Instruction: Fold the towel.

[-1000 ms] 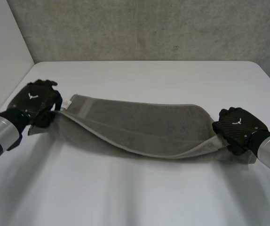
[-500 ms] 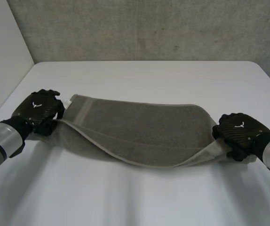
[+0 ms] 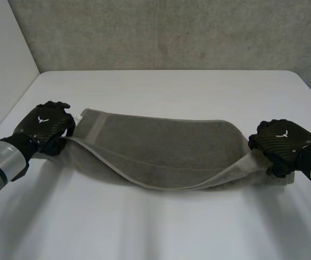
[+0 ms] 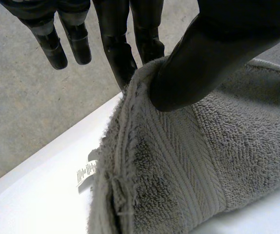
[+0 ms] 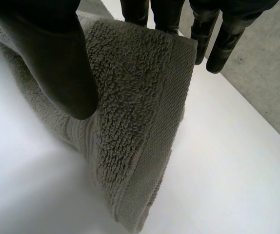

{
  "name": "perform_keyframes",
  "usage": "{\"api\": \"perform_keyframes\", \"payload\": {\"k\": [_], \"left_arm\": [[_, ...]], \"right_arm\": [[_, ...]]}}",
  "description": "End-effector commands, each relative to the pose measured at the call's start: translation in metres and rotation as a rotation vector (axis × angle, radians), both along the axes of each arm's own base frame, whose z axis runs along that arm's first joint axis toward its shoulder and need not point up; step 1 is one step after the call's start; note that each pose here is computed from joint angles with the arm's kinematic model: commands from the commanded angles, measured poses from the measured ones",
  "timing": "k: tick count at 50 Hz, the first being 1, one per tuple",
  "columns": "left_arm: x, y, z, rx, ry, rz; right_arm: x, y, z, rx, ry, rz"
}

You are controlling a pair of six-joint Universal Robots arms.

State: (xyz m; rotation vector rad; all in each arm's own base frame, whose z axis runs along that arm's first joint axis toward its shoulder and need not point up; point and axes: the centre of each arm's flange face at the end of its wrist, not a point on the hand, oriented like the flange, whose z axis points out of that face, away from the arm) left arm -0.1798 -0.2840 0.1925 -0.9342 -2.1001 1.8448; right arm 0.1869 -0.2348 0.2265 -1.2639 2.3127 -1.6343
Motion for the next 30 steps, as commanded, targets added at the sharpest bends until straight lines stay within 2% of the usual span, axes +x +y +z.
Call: {"api": "perform_keyframes", "payload": {"k": [1, 20, 30], "left_arm": [[-0.001, 0.001, 0.000, 0.000, 0.000, -0.004], [0.001, 0.007, 0.002, 0.003, -0.002, 0.004], [0.002, 0.019, 0.009, 0.008, 0.009, -0.029]], "right_arm": [[0.006, 0.001, 0.011, -0.035, -0.019, 0.015], [0.002, -0.003, 0.014, -0.049, -0.013, 0.002], [-0.012, -0.004, 0.016, -0.042, 0.071, -0.003]]}}
